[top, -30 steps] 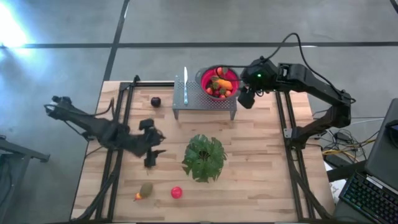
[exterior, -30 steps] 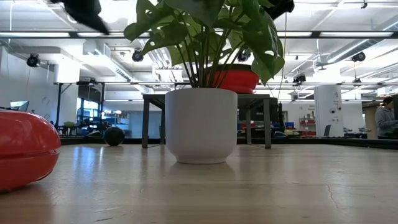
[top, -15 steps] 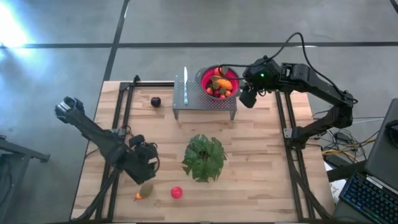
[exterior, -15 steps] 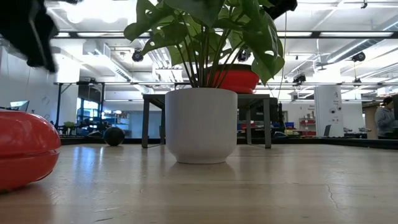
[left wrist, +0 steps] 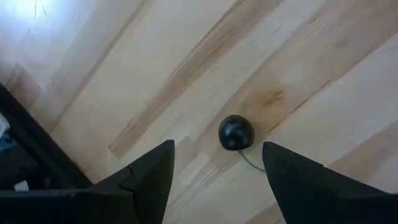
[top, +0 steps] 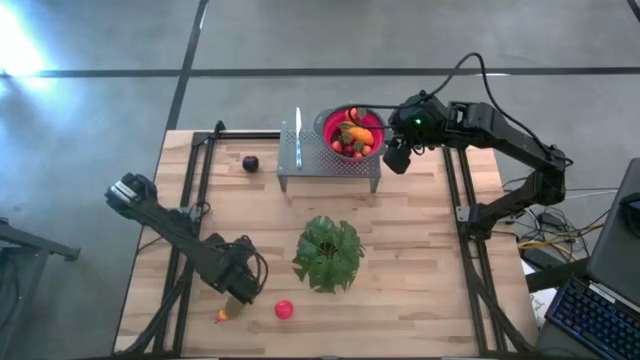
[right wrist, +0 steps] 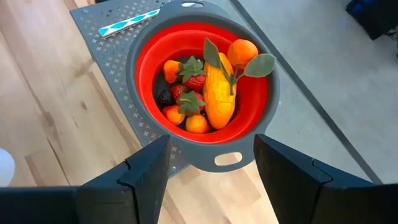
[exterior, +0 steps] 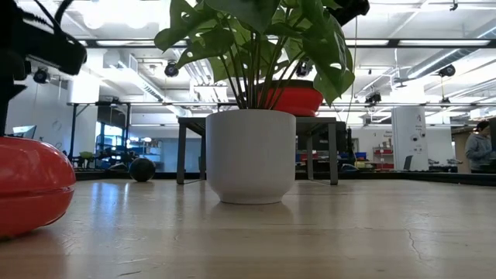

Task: Pick & Place Fruit
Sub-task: Put the black cherry into the red strainer bowl on the shelf

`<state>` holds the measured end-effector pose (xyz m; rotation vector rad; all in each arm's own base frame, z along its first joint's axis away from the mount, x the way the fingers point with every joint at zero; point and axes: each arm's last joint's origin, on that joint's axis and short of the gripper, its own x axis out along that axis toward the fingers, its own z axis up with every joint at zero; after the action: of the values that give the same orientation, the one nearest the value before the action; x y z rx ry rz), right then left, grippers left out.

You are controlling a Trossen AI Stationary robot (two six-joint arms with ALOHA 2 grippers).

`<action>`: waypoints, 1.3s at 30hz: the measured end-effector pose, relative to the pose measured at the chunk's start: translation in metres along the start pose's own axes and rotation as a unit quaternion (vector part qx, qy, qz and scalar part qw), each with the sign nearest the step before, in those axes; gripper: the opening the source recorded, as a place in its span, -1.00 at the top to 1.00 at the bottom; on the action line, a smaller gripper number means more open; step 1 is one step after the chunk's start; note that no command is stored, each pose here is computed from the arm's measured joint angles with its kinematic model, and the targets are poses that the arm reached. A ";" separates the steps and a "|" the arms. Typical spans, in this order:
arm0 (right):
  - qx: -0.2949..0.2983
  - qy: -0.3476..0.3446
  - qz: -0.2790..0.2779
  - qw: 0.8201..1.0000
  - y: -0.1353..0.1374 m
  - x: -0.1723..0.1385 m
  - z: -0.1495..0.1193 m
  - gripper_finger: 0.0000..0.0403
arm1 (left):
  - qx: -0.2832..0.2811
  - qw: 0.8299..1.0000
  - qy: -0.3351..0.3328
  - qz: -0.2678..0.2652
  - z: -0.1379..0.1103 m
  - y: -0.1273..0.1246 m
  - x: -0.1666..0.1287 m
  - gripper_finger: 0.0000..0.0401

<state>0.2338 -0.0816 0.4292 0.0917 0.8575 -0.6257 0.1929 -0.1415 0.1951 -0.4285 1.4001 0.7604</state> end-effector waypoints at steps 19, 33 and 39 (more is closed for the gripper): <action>0.009 0.003 0.000 1.000 0.000 0.000 0.000 -0.06 | 0.005 0.999 0.026 -0.020 0.002 -0.009 0.029 -0.09; 0.009 0.002 0.000 1.000 0.000 0.000 0.000 -0.12 | 0.010 0.999 0.037 -0.037 0.003 -0.005 0.046 -0.09; 0.009 0.002 0.000 1.000 0.000 0.000 0.000 -0.16 | 0.010 0.999 0.037 -0.038 0.003 -0.006 0.046 0.03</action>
<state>0.2337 -0.0815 0.4288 0.1103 0.8561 -0.6328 0.1987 -0.1331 0.1496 -0.4966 1.4502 0.6742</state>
